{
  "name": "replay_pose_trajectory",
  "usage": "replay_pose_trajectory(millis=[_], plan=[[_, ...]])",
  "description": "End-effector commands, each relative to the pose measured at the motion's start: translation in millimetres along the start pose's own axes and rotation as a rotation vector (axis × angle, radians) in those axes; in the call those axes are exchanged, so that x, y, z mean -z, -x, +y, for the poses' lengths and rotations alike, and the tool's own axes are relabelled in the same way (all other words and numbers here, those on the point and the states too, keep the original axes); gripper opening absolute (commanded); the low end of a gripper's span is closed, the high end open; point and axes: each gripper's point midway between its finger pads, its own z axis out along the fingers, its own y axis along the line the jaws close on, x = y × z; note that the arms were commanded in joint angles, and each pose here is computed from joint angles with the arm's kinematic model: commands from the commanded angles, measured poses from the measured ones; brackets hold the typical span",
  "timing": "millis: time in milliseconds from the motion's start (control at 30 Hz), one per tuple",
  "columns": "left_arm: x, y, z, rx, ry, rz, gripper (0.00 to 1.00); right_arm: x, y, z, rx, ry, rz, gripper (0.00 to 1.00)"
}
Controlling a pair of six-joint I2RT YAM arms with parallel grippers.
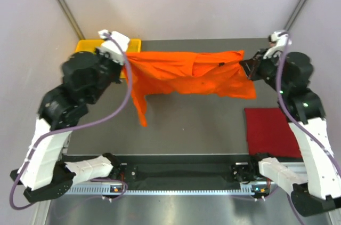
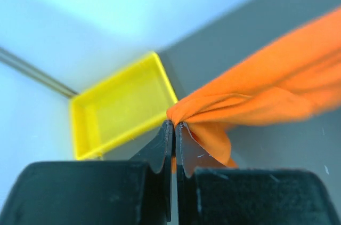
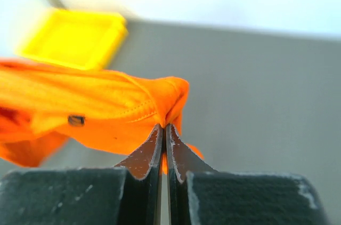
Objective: Fold and stack the t-shirts
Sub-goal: Flatten the tshirt out
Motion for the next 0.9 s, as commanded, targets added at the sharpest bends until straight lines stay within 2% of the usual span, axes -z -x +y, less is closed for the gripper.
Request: replay_pose_trajectory(millis=[0, 67, 200, 333, 367, 500, 633, 700, 733, 767, 833, 867], plan=[[43, 27, 57, 0.033, 0.198, -0.083, 0.00, 51, 31, 30, 0.039, 0.102, -0.056, 0.00], [62, 48, 66, 0.056, 0.197, -0.165, 0.00, 73, 51, 46, 0.051, 0.166, -0.124, 0.00], [66, 56, 62, 0.055, 0.155, -0.195, 0.00, 75, 58, 61, 0.047, 0.248, -0.164, 0.00], [41, 40, 47, 0.025, 0.130, -0.152, 0.00, 25, 39, 47, -0.008, 0.223, -0.108, 0.00], [37, 44, 50, 0.022, 0.155, -0.173, 0.00, 3, 31, 42, -0.034, 0.212, -0.059, 0.00], [10, 45, 51, 0.013, 0.219, -0.169, 0.00, -35, 12, 23, -0.075, 0.140, 0.001, 0.00], [-52, 39, 28, -0.023, 0.215, -0.145, 0.00, -65, -45, -15, -0.100, -0.007, 0.122, 0.00], [-101, 26, 14, -0.052, 0.199, -0.084, 0.00, -77, -71, -29, -0.113, -0.047, 0.175, 0.00], [-119, 32, 10, -0.020, 0.179, -0.106, 0.00, -83, -88, -39, -0.129, -0.068, 0.198, 0.00], [-161, 9, 6, -0.024, 0.181, -0.030, 0.00, -91, -104, -47, -0.142, -0.084, 0.235, 0.00], [-198, 12, 10, 0.032, 0.198, -0.038, 0.00, -102, -122, -66, -0.165, -0.123, 0.254, 0.00], [-241, -18, 6, 0.030, 0.202, 0.036, 0.00, -112, -136, -77, -0.182, -0.141, 0.286, 0.00]])
